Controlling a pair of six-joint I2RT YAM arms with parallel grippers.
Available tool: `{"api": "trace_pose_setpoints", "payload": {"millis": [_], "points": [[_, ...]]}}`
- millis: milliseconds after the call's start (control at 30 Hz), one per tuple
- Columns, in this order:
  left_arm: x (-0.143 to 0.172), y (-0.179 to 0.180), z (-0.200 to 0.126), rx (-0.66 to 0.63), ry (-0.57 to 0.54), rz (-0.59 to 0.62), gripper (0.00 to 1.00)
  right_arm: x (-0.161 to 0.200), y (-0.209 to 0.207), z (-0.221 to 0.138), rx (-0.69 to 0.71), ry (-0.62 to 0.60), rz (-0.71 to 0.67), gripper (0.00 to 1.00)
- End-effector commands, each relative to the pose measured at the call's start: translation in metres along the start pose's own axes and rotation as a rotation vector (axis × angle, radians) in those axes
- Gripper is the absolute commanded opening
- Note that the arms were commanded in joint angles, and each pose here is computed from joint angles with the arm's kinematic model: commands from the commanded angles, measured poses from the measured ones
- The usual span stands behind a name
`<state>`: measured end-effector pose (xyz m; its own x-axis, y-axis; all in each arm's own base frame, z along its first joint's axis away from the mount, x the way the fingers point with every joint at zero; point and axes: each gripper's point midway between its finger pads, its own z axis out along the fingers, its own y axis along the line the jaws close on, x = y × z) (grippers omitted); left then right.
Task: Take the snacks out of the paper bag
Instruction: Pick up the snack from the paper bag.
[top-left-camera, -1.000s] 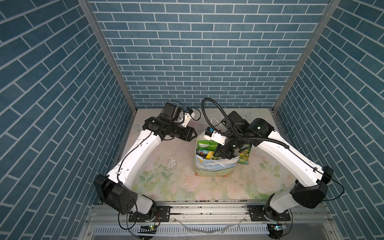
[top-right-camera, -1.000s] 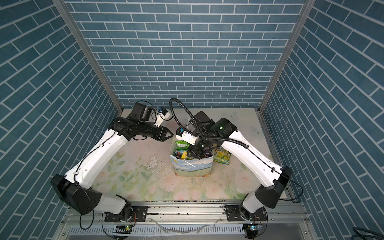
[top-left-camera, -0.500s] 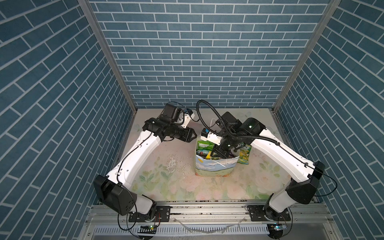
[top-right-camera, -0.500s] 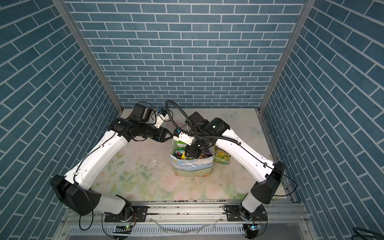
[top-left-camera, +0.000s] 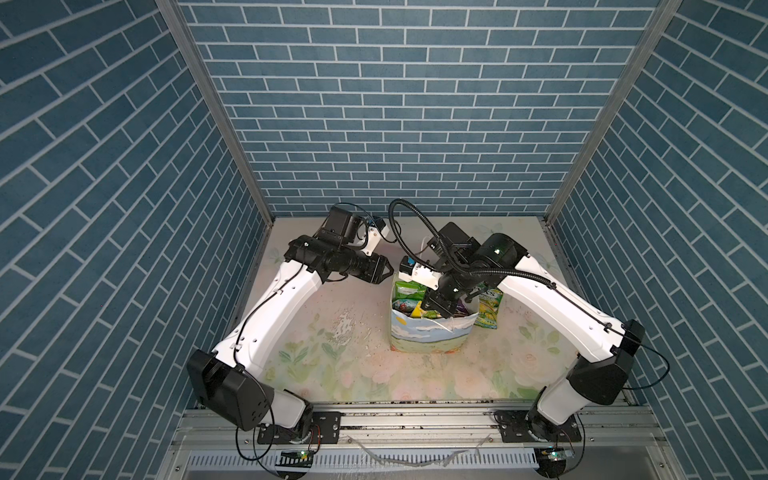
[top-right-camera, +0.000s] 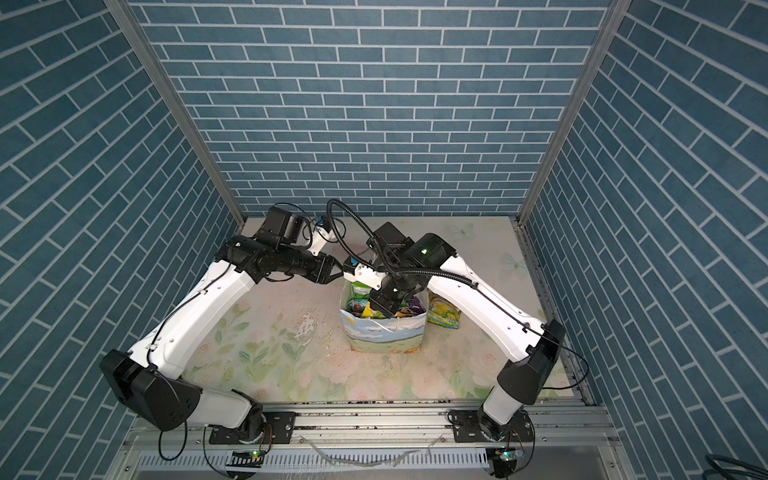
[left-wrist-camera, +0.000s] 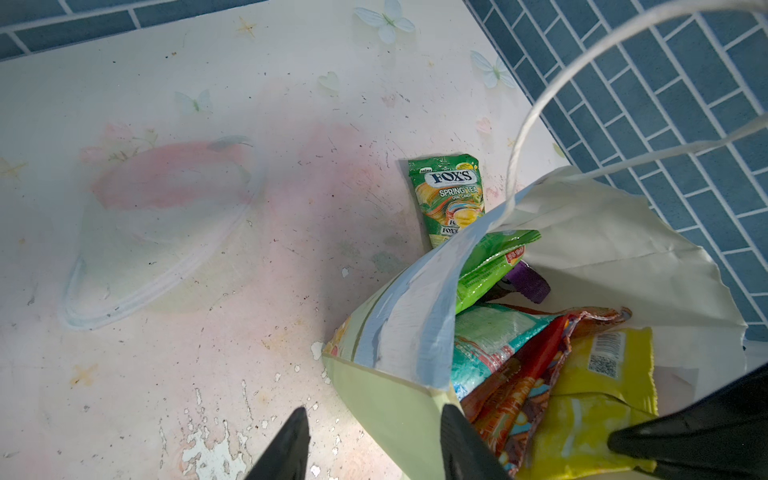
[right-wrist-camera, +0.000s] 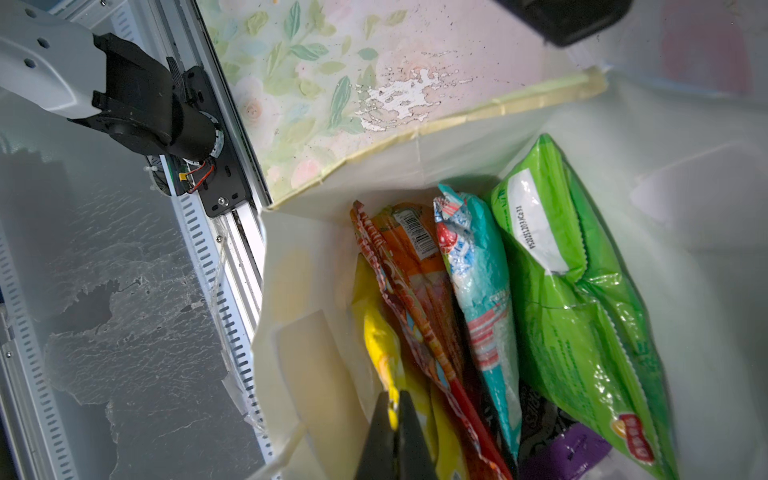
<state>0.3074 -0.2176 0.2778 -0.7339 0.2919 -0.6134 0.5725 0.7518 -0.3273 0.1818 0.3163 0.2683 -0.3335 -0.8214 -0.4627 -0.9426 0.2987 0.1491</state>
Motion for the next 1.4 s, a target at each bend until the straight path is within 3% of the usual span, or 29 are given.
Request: {"api": "trace_pose_setpoints", "payload": {"millis": [0, 233, 833, 1367], "points": [[-0.004, 0.001, 0.001, 0.010, -0.009, 0.014, 0.53, 0.001, -0.001, -0.003, 0.016, 0.018, -0.035, 0.00], [-0.007, 0.001, 0.002, 0.014, -0.011, 0.021, 0.53, -0.004, -0.007, -0.011, 0.065, -0.006, -0.044, 0.00], [-0.012, 0.001, 0.003, 0.018, -0.015, 0.032, 0.53, -0.048, -0.025, -0.069, 0.267, -0.231, -0.126, 0.00], [-0.010, 0.004, 0.000, 0.014, -0.019, 0.031, 0.53, -0.096, -0.025, -0.178, 0.431, -0.608, -0.152, 0.00]]}}
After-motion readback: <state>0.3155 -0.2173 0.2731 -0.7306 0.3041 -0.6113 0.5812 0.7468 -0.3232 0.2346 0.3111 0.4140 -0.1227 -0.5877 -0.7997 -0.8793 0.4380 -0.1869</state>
